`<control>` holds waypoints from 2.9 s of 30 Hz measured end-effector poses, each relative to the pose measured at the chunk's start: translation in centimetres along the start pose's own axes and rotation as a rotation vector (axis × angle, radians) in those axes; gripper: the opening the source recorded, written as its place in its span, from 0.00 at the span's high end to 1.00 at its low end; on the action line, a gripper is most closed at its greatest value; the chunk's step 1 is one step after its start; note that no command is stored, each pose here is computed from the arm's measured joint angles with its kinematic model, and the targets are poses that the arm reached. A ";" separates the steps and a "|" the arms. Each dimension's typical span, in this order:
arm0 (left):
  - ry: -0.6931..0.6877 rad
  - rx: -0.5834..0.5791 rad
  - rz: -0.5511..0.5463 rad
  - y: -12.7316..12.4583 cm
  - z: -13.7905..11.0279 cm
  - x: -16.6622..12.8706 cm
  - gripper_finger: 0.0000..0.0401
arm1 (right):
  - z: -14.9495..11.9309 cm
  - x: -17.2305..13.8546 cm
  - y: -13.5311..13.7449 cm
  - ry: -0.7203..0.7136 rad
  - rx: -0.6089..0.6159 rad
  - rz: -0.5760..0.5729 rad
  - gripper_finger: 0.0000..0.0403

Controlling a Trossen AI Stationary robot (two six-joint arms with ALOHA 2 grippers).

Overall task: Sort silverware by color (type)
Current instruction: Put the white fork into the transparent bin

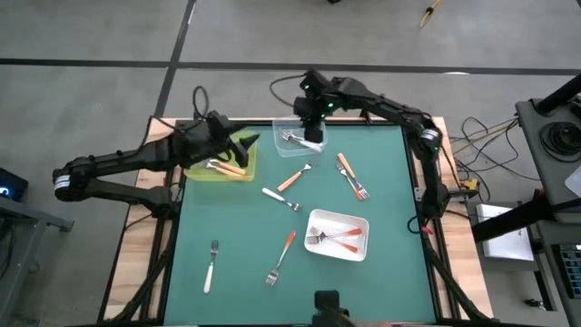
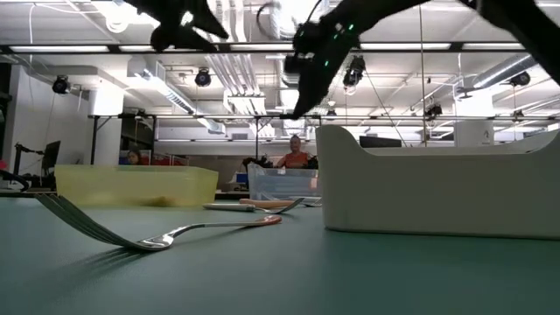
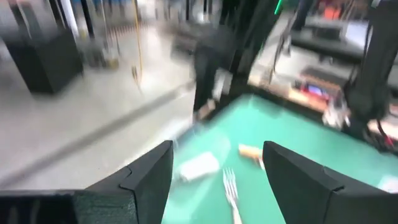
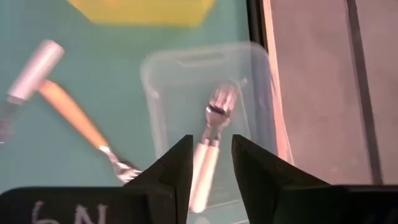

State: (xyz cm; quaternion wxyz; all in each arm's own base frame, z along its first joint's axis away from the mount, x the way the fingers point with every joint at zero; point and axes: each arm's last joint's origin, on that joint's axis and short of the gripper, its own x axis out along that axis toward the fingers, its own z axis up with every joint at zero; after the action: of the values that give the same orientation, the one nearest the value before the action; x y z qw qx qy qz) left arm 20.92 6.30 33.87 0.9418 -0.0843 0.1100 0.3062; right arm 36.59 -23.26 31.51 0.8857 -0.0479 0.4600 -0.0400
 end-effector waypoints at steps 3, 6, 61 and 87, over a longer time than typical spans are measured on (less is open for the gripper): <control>0.124 -0.070 -0.012 -0.6 -1.4 -0.3 0.43 | 0.1 -3.4 1.0 -0.084 0.002 0.030 0.78; 0.276 -0.134 -0.030 -1.7 -3.1 -0.7 0.43 | -0.1 -6.1 2.2 -0.165 0.017 0.023 0.79; 1.414 -0.363 0.465 -16.6 -24.3 -9.3 0.53 | -3.3 -11.1 14.1 -0.392 -0.059 0.133 0.83; 1.056 -0.319 0.465 -16.5 -20.4 -7.0 0.97 | -4.8 -7.3 15.3 -0.378 0.111 0.192 0.84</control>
State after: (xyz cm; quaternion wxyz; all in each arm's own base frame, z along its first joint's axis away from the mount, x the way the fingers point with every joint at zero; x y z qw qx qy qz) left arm 22.07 -15.37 17.59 0.6438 -0.3390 0.5314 0.4338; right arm 28.85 -7.49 32.86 0.9572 0.0381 0.2854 0.0289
